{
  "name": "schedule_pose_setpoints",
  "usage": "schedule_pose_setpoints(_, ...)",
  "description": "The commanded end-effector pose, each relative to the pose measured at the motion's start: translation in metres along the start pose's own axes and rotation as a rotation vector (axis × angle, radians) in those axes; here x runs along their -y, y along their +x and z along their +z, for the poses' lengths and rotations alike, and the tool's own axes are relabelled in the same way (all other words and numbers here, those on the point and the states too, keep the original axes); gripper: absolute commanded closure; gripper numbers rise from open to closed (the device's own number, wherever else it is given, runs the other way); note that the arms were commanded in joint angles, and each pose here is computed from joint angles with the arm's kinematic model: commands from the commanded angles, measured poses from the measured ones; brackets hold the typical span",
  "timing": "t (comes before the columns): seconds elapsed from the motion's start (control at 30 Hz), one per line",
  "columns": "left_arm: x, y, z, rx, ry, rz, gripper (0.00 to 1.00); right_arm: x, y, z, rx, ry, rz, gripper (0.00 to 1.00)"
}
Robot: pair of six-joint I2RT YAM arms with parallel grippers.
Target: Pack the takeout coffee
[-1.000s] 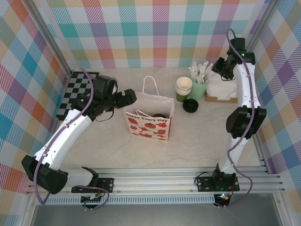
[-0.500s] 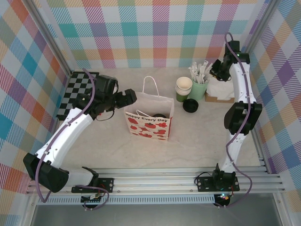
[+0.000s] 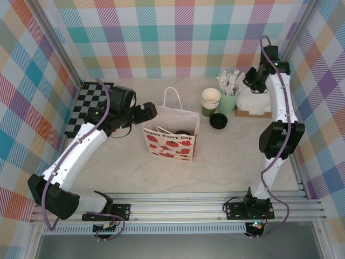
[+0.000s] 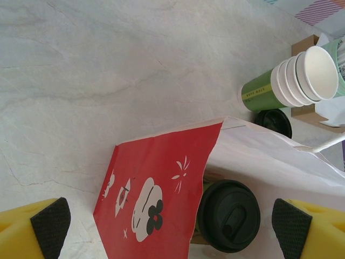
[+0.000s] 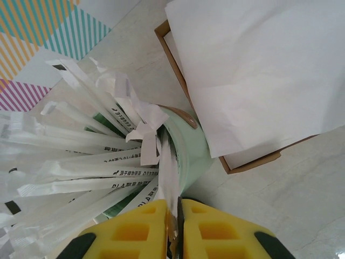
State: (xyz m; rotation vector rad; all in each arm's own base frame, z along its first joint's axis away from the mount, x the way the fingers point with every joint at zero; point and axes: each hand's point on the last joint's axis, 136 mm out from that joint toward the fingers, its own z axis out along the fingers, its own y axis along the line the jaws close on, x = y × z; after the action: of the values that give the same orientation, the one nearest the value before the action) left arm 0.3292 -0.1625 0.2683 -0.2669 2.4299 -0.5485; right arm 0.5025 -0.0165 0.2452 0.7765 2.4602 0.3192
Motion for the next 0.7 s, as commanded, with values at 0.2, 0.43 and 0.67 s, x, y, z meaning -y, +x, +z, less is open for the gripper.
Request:
schedule_pose_setpoints(0.2, 0.002, -0.004, 0.000, 0.000, 0.015, 0.009, 0.02, 0.003, 0.000, -0.017, 0.039, -0.001, -0.021, 0.83)
schedule_pose_setpoints(0.43, 0.002, -0.003, 0.000, -0.004, 0.016, 0.011, 0.01, 0.000, 0.002, -0.023, 0.046, -0.026, -0.023, 0.72)
schedule_pose_setpoints(0.67, 0.002, -0.001, 0.001, -0.011, 0.018, 0.012, 0.01, -0.003, 0.005, -0.029, 0.048, -0.049, -0.024, 0.71)
